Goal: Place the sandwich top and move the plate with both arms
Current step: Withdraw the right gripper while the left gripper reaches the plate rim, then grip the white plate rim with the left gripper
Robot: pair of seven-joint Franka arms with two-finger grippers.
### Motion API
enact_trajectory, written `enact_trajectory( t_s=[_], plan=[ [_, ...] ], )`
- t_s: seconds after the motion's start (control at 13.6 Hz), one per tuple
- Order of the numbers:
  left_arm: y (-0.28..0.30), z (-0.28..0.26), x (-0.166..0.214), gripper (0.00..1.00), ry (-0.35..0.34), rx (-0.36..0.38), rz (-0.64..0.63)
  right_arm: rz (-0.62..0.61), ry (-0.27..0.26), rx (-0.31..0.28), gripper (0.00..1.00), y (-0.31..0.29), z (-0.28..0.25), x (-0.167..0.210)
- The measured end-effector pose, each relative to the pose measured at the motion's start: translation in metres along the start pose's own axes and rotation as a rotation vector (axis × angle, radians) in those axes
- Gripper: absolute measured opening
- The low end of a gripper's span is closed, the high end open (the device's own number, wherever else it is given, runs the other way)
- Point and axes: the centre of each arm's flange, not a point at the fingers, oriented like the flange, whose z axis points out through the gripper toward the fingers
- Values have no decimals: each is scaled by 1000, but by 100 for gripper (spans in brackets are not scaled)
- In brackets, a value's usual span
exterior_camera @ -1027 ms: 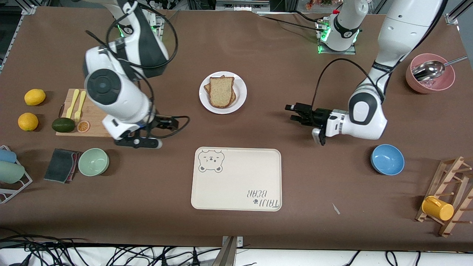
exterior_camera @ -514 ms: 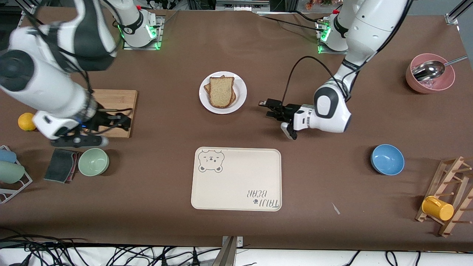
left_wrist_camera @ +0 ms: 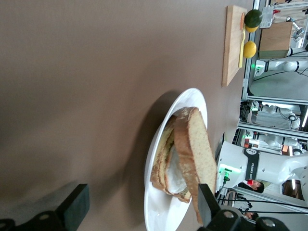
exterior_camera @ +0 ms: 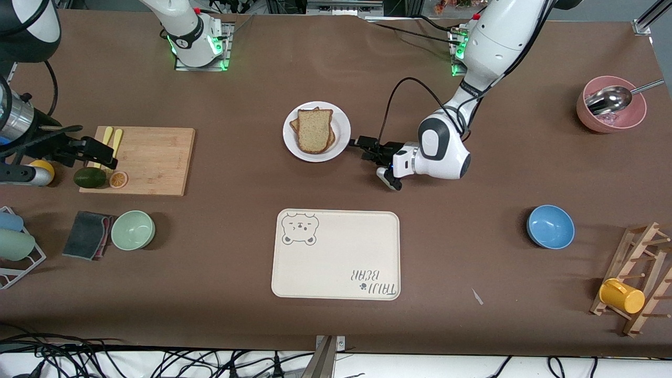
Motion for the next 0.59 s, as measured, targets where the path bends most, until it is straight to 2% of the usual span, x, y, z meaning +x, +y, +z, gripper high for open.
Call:
enact_trajectory(
  t_s=[0.15, 0.59],
  plan=[
    [2, 10, -2, 83, 3, -3, -6, -15, 7, -44, 100, 3, 2, -15],
    [16, 35, -7, 82, 9, -25, 1, -56, 58, -55, 100, -14, -4, -40]
  ],
)
